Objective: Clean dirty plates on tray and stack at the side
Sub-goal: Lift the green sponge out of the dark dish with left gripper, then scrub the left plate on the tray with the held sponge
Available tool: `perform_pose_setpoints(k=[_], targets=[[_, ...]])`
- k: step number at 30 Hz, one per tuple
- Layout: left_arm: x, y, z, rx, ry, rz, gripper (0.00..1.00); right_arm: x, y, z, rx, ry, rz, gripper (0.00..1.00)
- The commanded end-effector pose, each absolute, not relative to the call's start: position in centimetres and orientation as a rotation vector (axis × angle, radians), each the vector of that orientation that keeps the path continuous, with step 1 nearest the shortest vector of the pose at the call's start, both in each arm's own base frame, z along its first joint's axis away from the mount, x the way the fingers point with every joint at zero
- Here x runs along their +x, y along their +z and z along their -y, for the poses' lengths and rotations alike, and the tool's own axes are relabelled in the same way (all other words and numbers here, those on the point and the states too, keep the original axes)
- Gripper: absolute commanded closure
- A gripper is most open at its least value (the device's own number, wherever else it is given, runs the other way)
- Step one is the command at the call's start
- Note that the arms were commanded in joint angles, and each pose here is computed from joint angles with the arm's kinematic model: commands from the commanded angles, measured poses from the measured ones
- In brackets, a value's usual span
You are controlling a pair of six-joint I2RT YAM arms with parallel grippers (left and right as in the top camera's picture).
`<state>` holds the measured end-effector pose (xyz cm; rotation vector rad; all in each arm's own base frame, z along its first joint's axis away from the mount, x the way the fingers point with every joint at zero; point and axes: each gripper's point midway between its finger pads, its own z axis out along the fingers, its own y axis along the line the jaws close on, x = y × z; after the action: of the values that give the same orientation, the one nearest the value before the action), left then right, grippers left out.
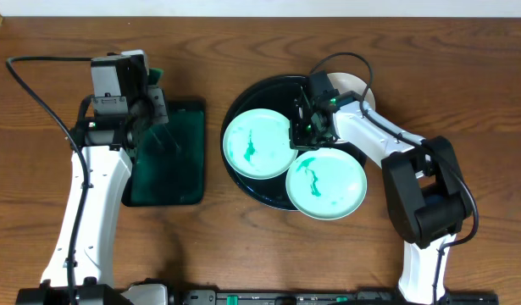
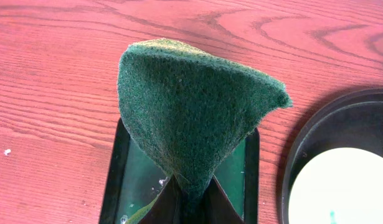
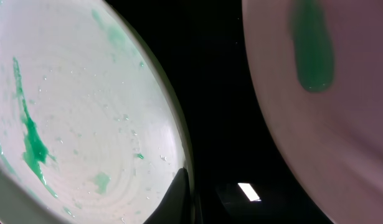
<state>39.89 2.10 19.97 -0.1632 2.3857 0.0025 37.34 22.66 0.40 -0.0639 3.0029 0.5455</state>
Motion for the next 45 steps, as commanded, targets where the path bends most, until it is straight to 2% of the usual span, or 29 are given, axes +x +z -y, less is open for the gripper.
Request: perform_pose_setpoints(k=[1, 17, 20, 25, 31, 42, 45], targets=[[40.1, 21.6, -2.7, -0.154, 0.05, -2.34, 0.93, 35.7, -1.7, -22.7, -0.123, 0.498, -3.071, 0.99], [40.0, 21.5, -2.7, -0.154, 0.049, -2.348, 0.93, 35.7, -1.7, -22.6, -0.123, 0.497, -3.071, 0.99], [38.7, 19.3, -3.9, -0.293, 0.106, -2.433, 0.93, 35.7, -1.7, -22.7, -0.122, 0.498, -3.07, 0.99], [34.8, 12.0, -3.8, -0.593, 0.096, -2.719, 0.93, 35.7, -1.7, -22.7, -0.122, 0.497, -3.071, 0.99], [33.6, 7.5, -1.9, -0.639, -0.024, -2.902, 0.93, 35.6, -1.7, -22.6, -0.122, 0.497, -3.073, 0.99], [34.3, 8.2, -1.8, -0.629, -0.046, -2.864, 0.93, 35.5, -1.6, -22.7, -0.123, 0.507, -3.076, 0.99], [35.2, 8.6, 0.2, -0.592, -0.222, -2.846, 0.93, 35.6, -1.6, -22.7, -0.124, 0.507, -3.075, 0.99]])
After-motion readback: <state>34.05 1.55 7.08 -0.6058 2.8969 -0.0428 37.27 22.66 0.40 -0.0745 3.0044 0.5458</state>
